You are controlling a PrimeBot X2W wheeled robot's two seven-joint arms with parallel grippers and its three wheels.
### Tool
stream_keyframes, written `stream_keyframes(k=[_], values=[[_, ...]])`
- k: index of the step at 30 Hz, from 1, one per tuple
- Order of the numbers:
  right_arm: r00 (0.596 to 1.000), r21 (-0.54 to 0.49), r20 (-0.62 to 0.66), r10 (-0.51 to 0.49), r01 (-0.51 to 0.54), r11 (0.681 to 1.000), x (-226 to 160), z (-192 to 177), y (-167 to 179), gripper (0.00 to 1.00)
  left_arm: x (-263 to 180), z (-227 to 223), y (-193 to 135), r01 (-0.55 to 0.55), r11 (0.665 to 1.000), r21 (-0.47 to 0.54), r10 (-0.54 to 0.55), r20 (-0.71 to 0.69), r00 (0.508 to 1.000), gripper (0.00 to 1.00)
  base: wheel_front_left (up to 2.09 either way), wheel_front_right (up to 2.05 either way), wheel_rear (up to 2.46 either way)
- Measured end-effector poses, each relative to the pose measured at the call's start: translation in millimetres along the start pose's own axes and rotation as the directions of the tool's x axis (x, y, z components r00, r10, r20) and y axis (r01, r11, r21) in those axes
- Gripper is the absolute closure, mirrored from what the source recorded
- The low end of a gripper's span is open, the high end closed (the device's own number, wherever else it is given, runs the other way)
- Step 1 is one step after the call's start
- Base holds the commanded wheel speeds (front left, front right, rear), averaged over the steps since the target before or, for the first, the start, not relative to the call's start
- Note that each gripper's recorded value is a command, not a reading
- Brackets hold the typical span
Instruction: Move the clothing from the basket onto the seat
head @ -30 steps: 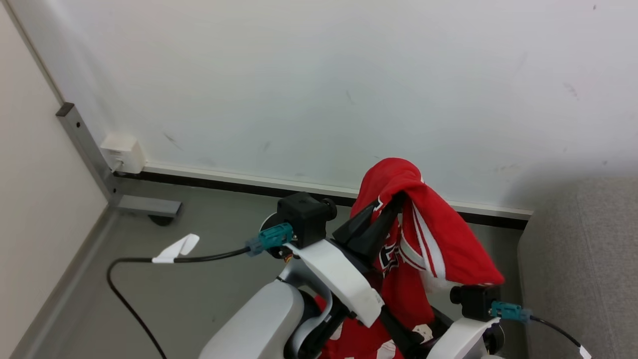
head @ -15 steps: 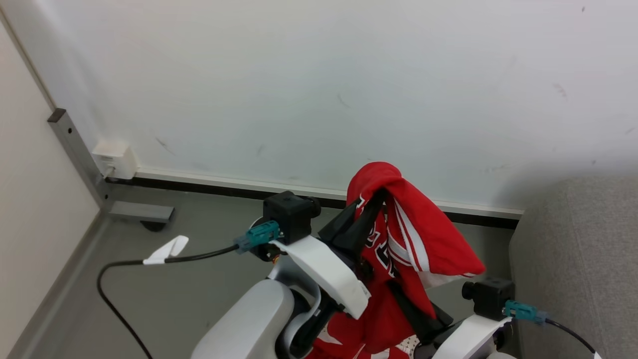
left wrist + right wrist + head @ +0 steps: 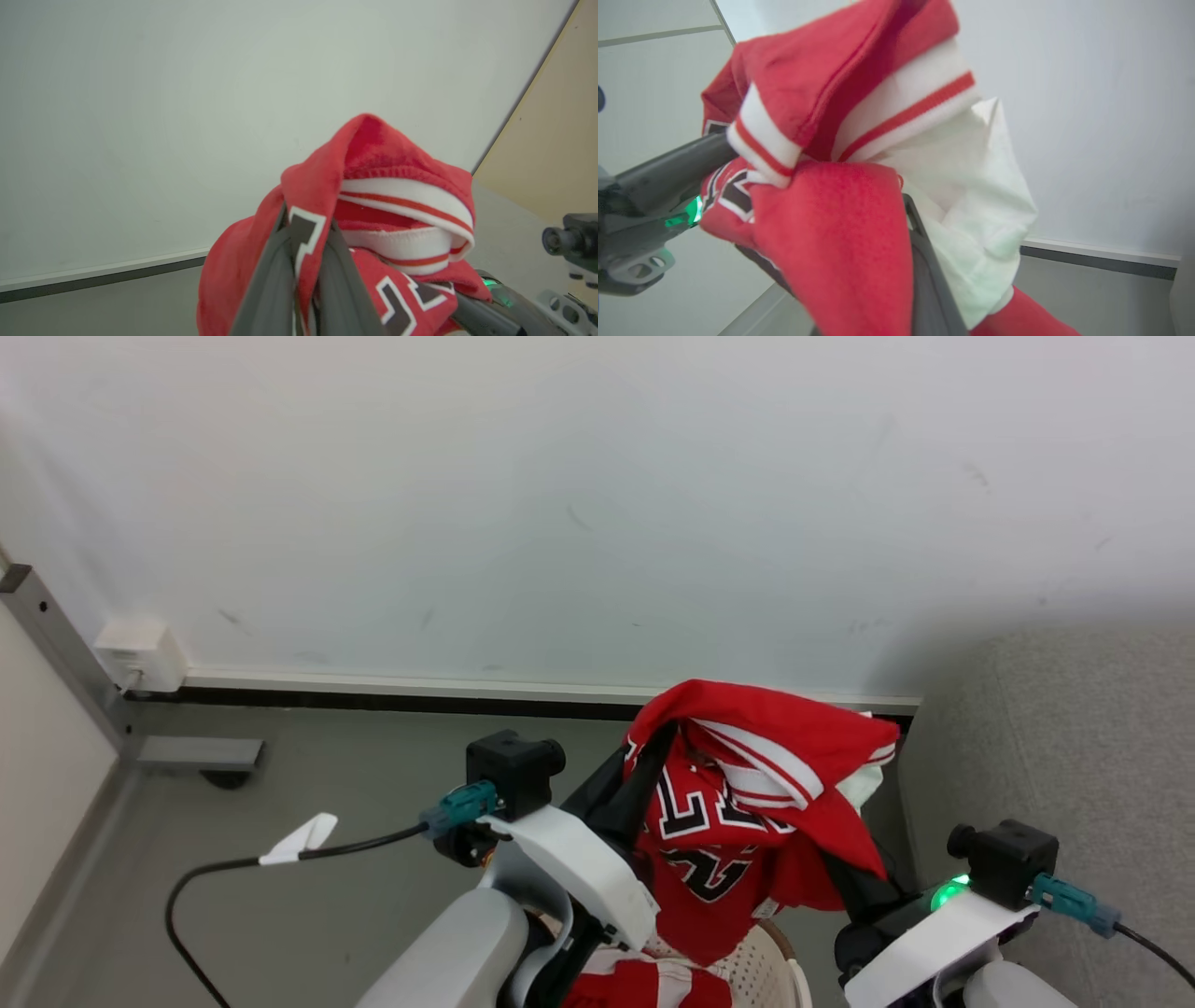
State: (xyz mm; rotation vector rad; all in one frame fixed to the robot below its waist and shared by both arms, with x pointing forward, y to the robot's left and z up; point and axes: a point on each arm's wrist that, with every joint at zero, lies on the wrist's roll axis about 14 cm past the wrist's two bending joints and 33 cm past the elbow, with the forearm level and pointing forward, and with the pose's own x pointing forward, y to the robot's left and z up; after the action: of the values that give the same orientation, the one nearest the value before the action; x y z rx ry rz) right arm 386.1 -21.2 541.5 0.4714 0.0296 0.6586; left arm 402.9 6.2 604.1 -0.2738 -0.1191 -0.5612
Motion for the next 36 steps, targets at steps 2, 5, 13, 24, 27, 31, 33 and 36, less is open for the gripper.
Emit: stream_keyframes(k=[2, 5, 13, 24, 27, 31, 33, 36], values=[[1.0, -0.02, 0.027, -0.014, 0.015, 1.0, -2.7, 9.5, -5.5, 1.0, 3.0, -3.0, -3.2, 0.009, 1.0, -0.004, -0.009, -0.001, 1.0, 0.0, 0.0, 0.0, 0.0], [0.997, -0.062, 0.07, -0.035, 0.039, 0.997, -7.3, 26.8, -14.9, 1.0, 8.0, -10.8, -9.3, 0.033, 0.999, 0.002, -0.033, -0.014, 0.999, 0.0, 0.0, 0.0, 0.0], [0.97, -0.15, 0.211, -0.117, 0.151, 0.977, -29.5, 88.6, -49.5, 1.0, 21.9, -37.4, -30.7, 0.109, 0.994, 0.026, -0.107, -0.069, 0.992, 0.0, 0.0, 0.0, 0.0], [0.871, -0.238, 0.422, -0.25, 0.372, 0.897, -107.9, 178.8, -92.0, 1.0, 41.1, -64.1, -95.6, 0.322, 0.947, 0.007, -0.32, -0.093, 0.943, 0.0, 0.0, 0.0, 0.0], [0.837, -0.251, 0.47, -0.281, 0.432, 0.866, -133.4, 197.2, -97.6, 1.0, 43.5, -73.1, -113.9, 0.38, 0.925, 0.0, -0.378, -0.106, 0.92, 0.0, 0.0, 0.0, 0.0], [0.782, -0.26, 0.533, -0.323, 0.514, 0.817, -170.0, 219.2, -103.6, 1.0, 44.9, -83.6, -137.6, 0.452, 0.892, -0.005, -0.449, -0.119, 0.886, 0.0, 0.0, 0.0, 0.0], [0.759, -0.254, 0.546, -0.355, 0.553, 0.793, -187.3, 221.0, -108.1, 1.0, 45.7, -88.2, -147.1, 0.482, 0.876, 0.0, -0.478, -0.126, 0.869, 0.0, 0.0, 0.0, 0.0], [0.733, -0.238, 0.561, -0.385, 0.589, 0.773, -204.6, 221.0, -110.0, 1.0, 47.6, -93.0, -157.2, 0.511, 0.859, -0.002, -0.507, -0.128, 0.852, 0.0, 0.0, 0.0, 0.0]])
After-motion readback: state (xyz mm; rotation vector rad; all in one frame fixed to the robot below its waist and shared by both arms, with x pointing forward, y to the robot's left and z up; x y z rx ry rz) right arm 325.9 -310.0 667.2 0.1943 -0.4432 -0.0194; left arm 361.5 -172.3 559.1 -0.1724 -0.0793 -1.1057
